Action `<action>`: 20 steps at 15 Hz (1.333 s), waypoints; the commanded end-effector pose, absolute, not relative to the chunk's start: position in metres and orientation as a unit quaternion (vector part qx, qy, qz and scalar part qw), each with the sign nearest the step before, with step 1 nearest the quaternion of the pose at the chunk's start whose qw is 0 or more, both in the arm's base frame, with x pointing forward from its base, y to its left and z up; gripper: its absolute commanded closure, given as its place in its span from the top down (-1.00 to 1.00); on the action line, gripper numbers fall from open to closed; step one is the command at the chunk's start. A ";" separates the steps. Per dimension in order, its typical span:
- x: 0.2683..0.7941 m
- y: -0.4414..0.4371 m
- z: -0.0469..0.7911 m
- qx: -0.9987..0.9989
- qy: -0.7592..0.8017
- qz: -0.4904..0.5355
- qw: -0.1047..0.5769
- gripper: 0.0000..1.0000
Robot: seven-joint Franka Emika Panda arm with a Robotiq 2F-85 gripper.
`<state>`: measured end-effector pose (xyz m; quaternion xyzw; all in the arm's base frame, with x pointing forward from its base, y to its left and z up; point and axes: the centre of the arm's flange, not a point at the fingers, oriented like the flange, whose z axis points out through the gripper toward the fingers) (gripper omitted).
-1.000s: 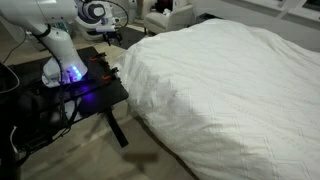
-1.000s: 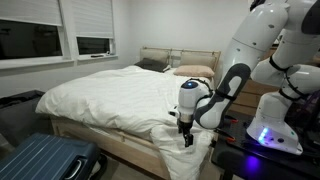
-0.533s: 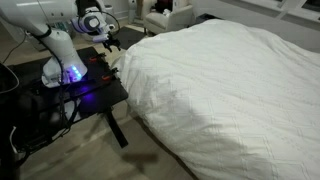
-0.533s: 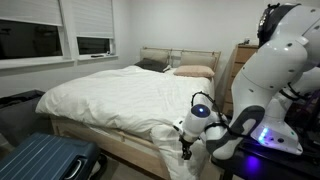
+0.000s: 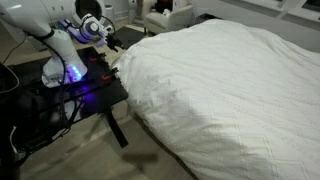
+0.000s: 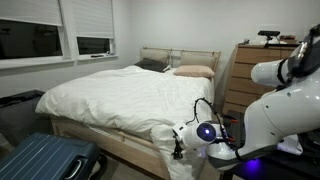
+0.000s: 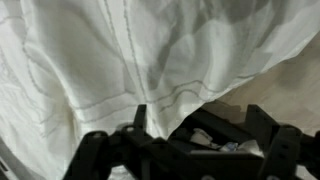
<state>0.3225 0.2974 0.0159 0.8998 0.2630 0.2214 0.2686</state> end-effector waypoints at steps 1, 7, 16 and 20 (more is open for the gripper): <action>0.341 0.303 0.008 0.881 0.230 0.268 0.315 1.00; 0.380 0.288 0.011 0.885 0.168 0.269 0.340 1.00; 0.439 0.271 0.011 0.908 0.115 0.236 0.326 1.00; 0.452 0.269 0.006 0.912 0.102 0.228 0.324 1.00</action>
